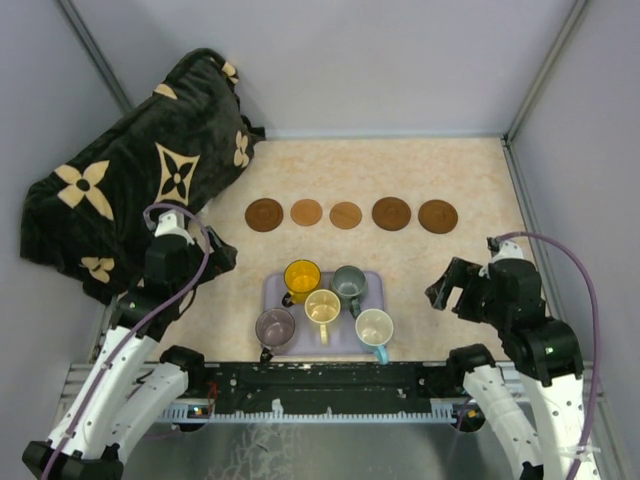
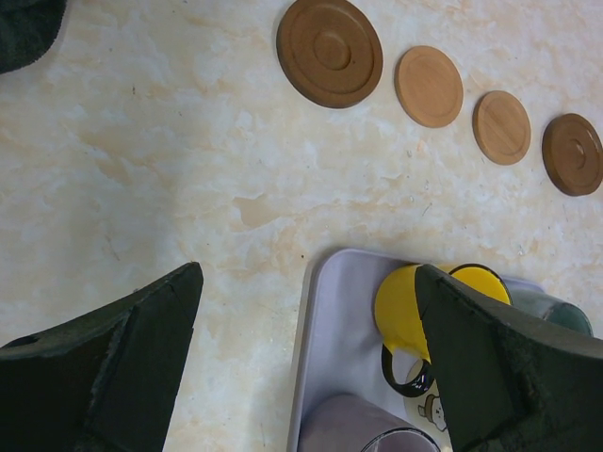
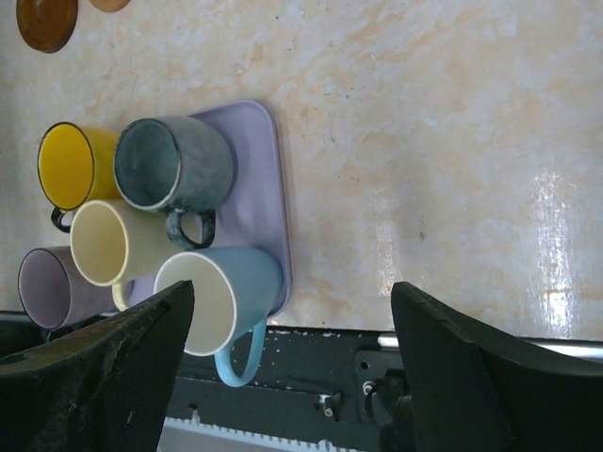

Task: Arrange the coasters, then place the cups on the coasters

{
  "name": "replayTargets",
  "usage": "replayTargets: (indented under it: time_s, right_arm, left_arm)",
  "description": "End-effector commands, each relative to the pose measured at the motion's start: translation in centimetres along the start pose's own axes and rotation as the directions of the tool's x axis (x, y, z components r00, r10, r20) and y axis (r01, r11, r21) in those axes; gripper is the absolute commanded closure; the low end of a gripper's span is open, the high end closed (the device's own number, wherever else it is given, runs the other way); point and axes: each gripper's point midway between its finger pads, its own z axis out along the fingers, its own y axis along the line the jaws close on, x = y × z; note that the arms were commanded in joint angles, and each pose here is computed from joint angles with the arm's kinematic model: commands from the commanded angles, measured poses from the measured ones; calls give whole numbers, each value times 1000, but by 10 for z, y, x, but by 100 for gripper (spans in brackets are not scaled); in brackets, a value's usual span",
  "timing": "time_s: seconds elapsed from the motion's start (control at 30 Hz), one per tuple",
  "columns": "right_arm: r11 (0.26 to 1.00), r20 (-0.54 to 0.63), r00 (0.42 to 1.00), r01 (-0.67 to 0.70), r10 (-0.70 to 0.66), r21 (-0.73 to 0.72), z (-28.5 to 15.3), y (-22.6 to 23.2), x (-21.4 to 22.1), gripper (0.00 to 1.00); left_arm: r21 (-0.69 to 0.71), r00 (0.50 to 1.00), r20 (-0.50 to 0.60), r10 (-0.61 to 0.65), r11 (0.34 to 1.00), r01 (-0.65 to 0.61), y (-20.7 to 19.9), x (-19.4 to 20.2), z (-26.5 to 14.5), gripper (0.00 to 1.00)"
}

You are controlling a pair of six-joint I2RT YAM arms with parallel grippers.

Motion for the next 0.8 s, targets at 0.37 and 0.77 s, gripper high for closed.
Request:
replayTargets:
  time_s: [0.37,0.77]
  right_arm:
    - [988,-20,992,126,-128,-86,72,60,-21,20]
    - [937,-125,930,338,-346,-87,102,114,14,27]
  left_arm:
    - [86,997,-77,27,996,-20,-11,29,11,0]
    - [65,995,-87,38,997,-32,-6,41,13,0]
